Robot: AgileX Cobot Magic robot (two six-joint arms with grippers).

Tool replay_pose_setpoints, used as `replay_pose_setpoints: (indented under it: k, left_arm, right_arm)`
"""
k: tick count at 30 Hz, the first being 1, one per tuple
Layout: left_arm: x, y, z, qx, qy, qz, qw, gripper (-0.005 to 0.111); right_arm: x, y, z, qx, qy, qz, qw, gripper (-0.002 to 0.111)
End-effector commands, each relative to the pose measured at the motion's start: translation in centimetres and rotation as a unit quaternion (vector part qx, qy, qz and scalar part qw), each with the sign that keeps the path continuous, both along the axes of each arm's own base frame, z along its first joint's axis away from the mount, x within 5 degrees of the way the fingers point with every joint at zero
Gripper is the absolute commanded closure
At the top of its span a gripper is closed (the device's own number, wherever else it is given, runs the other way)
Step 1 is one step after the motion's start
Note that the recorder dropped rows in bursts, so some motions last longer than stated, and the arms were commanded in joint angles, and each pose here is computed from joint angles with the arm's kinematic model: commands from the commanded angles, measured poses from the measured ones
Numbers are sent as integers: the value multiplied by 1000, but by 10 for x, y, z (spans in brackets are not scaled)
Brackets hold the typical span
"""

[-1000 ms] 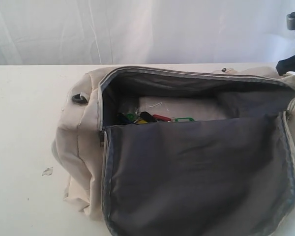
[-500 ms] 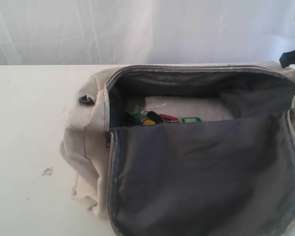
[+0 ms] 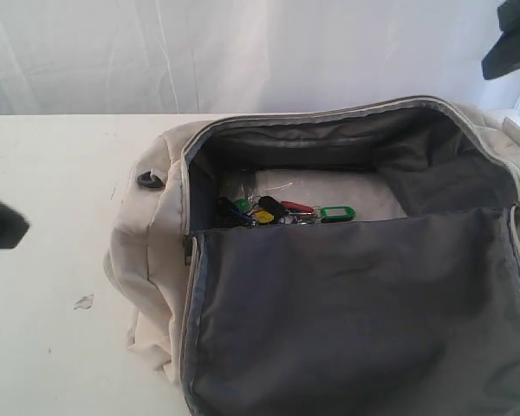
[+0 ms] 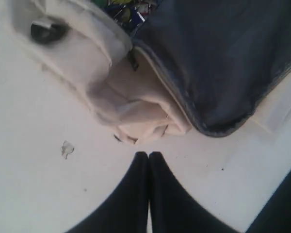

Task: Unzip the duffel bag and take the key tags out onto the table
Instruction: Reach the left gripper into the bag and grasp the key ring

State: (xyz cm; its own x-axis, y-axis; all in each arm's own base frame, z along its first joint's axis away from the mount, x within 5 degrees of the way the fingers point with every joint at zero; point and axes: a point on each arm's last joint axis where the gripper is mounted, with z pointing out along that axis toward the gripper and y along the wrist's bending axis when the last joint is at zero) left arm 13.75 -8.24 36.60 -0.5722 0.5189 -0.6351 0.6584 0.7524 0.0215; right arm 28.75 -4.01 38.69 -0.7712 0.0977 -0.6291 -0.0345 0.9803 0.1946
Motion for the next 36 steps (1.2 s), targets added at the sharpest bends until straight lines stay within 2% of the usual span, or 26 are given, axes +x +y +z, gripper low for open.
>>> replay_pose_setpoints:
  k: [1, 2, 3, 5, 6, 8, 11, 18, 26, 28, 31, 36]
  left_arm:
    - [65, -45, 6, 5, 40, -83, 996, 107]
    - [94, -60, 11, 15, 42, -99, 994, 107]
    - [105, -66, 11, 20, 46, -107, 993, 107]
    - [152, -90, 2, 44, 66, -140, 987, 107]
    - [166, -97, -1, 46, 70, -143, 986, 107]
    - [194, -113, -17, 46, 88, -158, 983, 107]
    - [225, -132, -38, 41, 102, -171, 979, 107]
    - [257, -142, -77, 85, 101, -190, 973, 107]
    - [273, -158, -100, 105, 41, -221, 969, 106]
    - [274, -165, -106, 129, 21, -228, 965, 100]
    - [273, -175, -117, 166, 9, -247, 955, 82]
    - [272, -189, -142, 177, 23, -264, 948, 29]
  right_arm:
    - [-48, 31, 11, 65, -33, 99, 992, 53]
    - [-64, 38, 9, 78, -46, 115, 989, 63]
    - [-73, 42, 7, 78, -56, 120, 988, 71]
    - [-102, 48, -4, 68, -98, 108, 987, 102]
    - [-110, 48, -8, 63, -112, 96, 987, 108]
    - [-123, 51, -23, 62, -129, 82, 986, 108]
    - [-118, 53, -55, 52, -114, 80, 989, 108]
    - [-108, 54, -75, 59, -79, 86, 991, 108]
    - [-107, 54, -76, 60, -79, 87, 991, 108]
    - [-107, 54, -76, 61, -80, 86, 991, 108]
    - [-106, 53, -75, 59, -84, 83, 991, 108]
    - [-106, 53, -75, 59, -85, 82, 991, 108]
